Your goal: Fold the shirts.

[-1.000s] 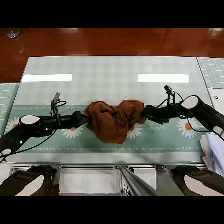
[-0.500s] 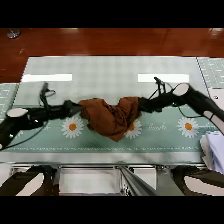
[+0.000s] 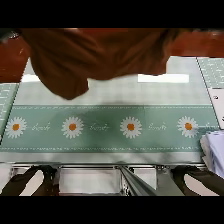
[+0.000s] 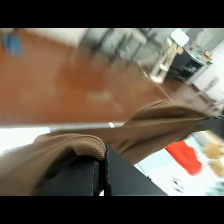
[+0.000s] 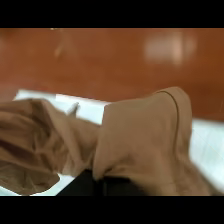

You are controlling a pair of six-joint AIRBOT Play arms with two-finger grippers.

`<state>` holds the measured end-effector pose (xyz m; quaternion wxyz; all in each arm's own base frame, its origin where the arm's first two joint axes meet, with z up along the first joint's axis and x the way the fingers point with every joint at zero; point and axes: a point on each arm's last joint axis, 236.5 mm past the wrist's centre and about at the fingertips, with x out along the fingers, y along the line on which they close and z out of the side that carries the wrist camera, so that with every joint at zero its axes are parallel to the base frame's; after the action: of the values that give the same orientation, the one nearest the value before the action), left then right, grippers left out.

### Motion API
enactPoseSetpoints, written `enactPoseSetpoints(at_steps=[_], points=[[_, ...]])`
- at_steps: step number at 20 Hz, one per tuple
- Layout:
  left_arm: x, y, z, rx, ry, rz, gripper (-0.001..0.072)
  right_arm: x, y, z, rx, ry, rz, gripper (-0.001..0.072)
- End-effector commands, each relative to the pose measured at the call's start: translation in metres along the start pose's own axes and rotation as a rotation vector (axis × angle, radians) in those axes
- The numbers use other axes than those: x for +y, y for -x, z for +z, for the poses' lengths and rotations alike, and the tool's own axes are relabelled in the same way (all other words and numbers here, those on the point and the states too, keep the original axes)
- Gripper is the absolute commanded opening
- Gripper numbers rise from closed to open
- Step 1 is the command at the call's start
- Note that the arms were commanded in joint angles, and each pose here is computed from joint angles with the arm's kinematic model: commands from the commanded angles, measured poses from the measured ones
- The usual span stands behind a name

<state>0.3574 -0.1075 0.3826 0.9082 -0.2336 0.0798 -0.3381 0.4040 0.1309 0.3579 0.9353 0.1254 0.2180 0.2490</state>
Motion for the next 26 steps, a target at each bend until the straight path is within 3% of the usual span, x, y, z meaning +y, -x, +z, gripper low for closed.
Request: enactPoseSetpoints(at_steps=[1,6,11,14,19,22,26], points=[[-0.057,0.041,0.069,-0.096,-0.301,0.131,0.0018,0.052,0.110,0.057,-0.237,0.189,-0.052,0.0030],[-0.089,0.125,0.101,-0.222,-0.484,0.454,0.0018,0.065,0.225,0.036,-0.323,0.284,-0.249,0.0030],[-0.114,0.169,0.072,-0.191,-0.485,0.544,0.0018,0.075,0.263,-0.004,-0.270,0.237,-0.273,0.0030],[-0.087,0.166,0.030,-0.042,-0.318,0.578,0.0018,0.058,0.244,-0.052,-0.058,0.199,-0.283,0.0030],[-0.001,0.146,-0.089,0.352,-0.046,0.617,0.0018,0.027,0.152,-0.153,0.241,0.020,-0.160,0.0030],[0.058,0.138,-0.172,0.535,0.144,0.646,0.0018,-0.018,0.088,-0.202,0.286,-0.102,-0.177,0.0030],[0.145,0.114,-0.237,0.514,0.305,0.713,0.0019,-0.093,0.013,-0.230,0.280,-0.193,-0.297,0.0030]])
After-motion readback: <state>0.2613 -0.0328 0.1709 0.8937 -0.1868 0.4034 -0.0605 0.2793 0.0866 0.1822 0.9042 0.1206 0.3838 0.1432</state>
